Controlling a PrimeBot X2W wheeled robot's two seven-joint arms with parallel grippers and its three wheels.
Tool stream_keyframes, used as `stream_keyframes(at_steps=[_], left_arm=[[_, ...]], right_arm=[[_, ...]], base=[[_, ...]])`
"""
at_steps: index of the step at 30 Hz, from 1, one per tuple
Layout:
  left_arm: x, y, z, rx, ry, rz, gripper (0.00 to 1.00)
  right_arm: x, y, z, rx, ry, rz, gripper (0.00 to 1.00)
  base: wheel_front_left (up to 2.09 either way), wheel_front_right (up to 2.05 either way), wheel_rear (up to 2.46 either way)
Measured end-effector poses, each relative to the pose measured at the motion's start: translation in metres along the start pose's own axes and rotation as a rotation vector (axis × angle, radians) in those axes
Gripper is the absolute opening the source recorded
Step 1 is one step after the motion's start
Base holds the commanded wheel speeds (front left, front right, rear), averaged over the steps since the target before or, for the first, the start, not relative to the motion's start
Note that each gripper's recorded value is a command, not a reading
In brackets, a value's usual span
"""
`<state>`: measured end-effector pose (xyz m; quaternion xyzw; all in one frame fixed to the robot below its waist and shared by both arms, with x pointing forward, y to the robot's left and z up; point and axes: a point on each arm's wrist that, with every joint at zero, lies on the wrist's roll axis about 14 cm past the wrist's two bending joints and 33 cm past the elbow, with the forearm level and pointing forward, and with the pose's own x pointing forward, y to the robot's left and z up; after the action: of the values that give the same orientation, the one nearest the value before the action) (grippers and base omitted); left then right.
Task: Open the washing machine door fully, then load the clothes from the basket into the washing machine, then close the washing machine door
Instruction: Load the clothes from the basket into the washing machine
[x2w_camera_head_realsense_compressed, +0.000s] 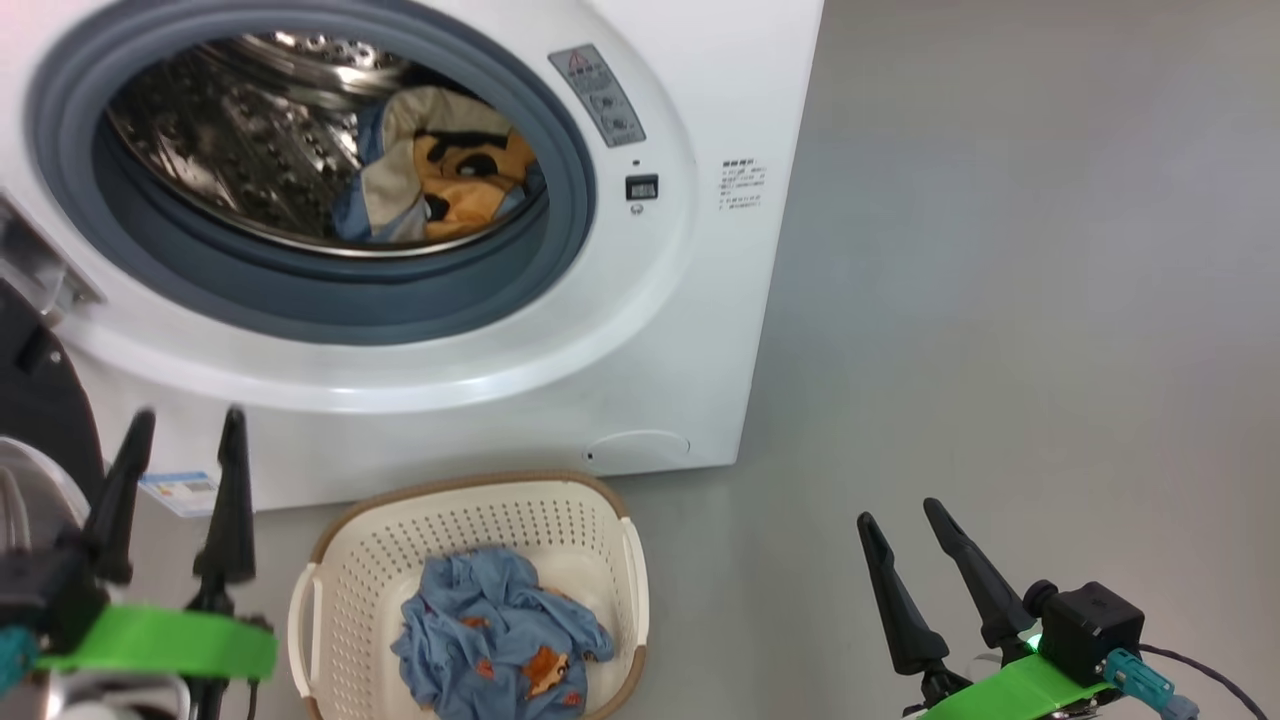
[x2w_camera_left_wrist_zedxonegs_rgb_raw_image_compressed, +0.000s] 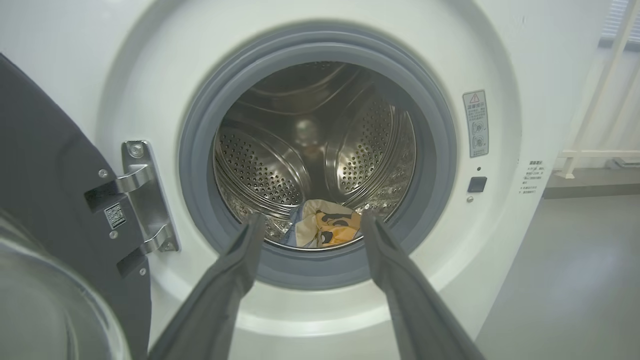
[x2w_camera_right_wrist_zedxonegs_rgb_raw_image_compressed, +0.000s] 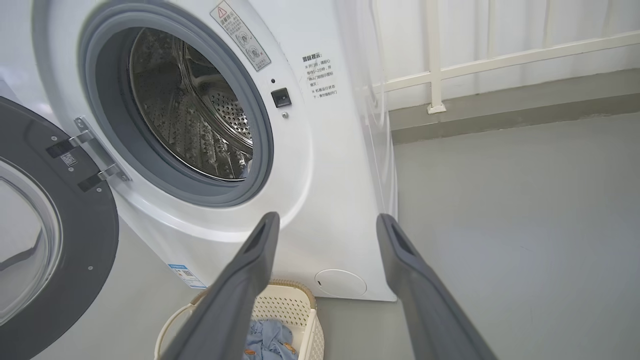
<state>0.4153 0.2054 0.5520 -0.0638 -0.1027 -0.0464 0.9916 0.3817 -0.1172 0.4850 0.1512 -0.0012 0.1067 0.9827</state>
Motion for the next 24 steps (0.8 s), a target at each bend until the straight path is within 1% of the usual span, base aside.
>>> stream_keyframes(at_steps=[4,11,19,24], left_arm=[[-0.023,0.011,-0.003,0.015,0.018,0.051,1.0],[-0.059,0.023,-0.012,-0.002,0.055,0.142,1.0],[-0.085,0.032,-0.012,0.028,0.069,0.2,1.0],[-0.099,0.034,-0.021,0.038,0.105,0.226,1.0]], right_arm=[[-0.005,0.003,0.01,-0.011,-0.027,0.005,1.0],[-0.025,-0.006,0.015,-0.015,-0.041,-0.034,1.0],[-0.036,-0.01,0.028,-0.039,-0.081,-0.054,1.0],[-0.044,-0.016,0.031,-0.059,-0.09,-0.074,1.0]], base=[[0.0,0.0,0.0],[0.0,0.0,0.0],[0.0,0.0,0.0],[0.0,0.0,0.0]])
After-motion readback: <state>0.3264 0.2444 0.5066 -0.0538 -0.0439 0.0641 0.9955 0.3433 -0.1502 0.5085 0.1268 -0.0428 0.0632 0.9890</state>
